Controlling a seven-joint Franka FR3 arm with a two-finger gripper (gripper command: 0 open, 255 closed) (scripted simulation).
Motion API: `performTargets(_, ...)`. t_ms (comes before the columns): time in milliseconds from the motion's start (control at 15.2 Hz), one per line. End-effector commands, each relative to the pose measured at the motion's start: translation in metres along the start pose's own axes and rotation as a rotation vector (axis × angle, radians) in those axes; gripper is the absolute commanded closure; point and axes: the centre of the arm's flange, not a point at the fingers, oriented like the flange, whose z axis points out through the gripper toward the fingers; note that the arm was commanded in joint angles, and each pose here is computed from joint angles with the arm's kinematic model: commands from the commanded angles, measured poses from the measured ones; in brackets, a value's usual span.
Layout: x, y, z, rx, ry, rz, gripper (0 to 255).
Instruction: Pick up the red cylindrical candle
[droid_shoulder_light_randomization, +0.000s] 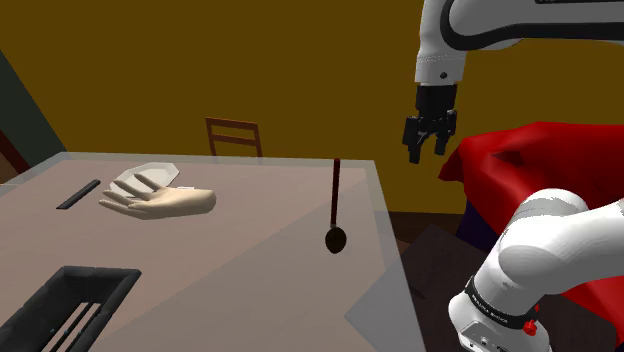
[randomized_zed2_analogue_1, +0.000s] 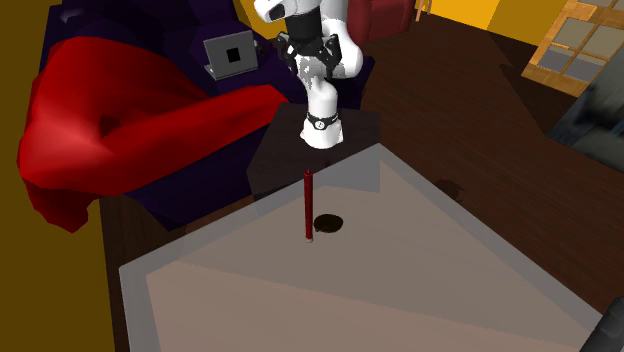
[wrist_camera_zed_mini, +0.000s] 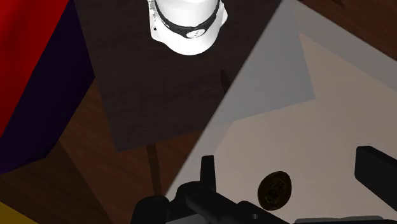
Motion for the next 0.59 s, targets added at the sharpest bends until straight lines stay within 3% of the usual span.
performTargets(0,0.000,0.000,0.000,0.000,0.000,0.000,0)
performTargets(528,0.105,-0.038,0.014,-0.045,-0.031,-0.014,0)
